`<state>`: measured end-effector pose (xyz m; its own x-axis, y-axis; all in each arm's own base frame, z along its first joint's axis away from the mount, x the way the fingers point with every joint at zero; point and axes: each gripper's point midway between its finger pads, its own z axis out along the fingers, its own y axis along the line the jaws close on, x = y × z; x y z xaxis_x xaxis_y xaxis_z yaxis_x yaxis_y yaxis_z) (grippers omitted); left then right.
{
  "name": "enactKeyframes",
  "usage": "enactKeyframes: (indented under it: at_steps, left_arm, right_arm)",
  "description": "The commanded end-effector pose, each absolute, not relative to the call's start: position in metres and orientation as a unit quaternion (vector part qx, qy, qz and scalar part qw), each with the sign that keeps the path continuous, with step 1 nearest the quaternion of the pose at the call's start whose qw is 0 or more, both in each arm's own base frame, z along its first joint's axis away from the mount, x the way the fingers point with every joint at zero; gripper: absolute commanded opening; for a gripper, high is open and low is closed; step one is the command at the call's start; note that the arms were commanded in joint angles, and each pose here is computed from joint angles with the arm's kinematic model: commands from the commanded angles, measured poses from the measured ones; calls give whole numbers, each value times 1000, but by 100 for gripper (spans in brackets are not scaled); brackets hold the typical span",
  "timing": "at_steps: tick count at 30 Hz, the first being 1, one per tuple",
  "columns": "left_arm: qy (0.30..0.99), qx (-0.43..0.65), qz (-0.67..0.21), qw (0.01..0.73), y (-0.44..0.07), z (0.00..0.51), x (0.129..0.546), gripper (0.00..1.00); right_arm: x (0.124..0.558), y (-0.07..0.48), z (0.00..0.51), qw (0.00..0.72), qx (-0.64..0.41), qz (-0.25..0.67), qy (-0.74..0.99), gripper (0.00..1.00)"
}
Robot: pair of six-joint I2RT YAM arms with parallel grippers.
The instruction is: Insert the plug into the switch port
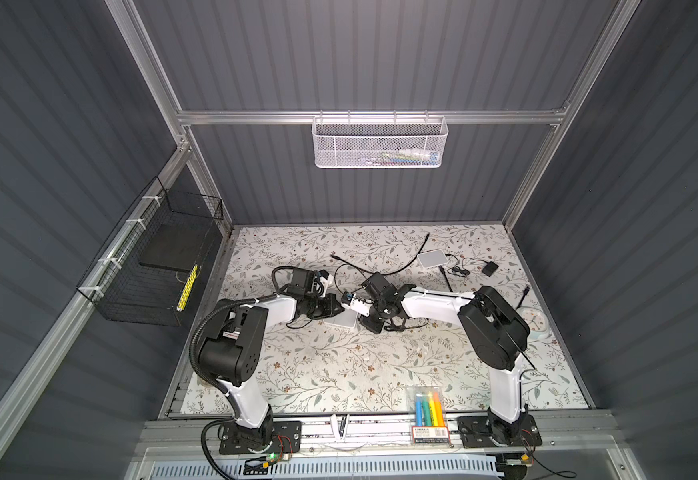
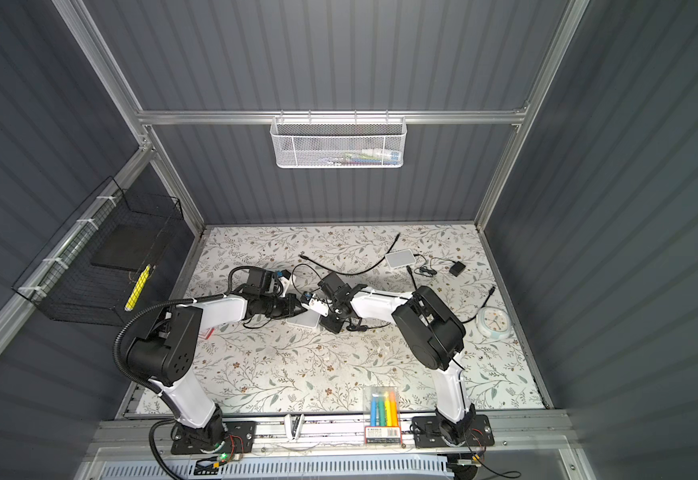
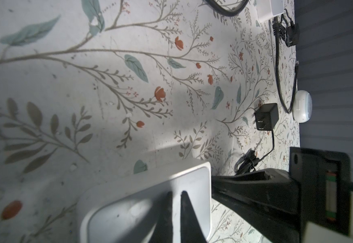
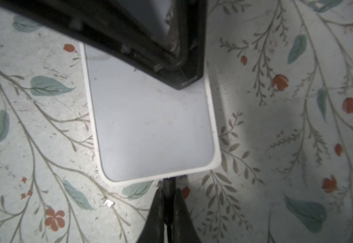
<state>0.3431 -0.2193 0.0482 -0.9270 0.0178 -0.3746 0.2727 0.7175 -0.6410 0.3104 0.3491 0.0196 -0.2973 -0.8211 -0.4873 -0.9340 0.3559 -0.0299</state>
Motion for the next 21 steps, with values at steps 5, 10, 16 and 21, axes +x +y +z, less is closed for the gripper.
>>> enactKeyframes:
  at_steps: [5, 10, 16, 21]
  left_arm:
    - [940, 83, -269, 190, -187, 62, 347, 38]
    - [954, 80, -196, 212, -158, 77, 350, 53]
    - [960, 78, -191, 190, -154, 61, 341, 54]
    - [963, 76, -195, 172, -155, 45, 337, 54]
  right_arm:
    - [313, 359, 21, 224, -549, 142, 793, 0]
    - [310, 358, 18, 221, -547, 143, 795, 0]
    - [311, 359, 20, 224, -546, 143, 794, 0]
    - [310, 359, 20, 223, -547, 143, 794, 0]
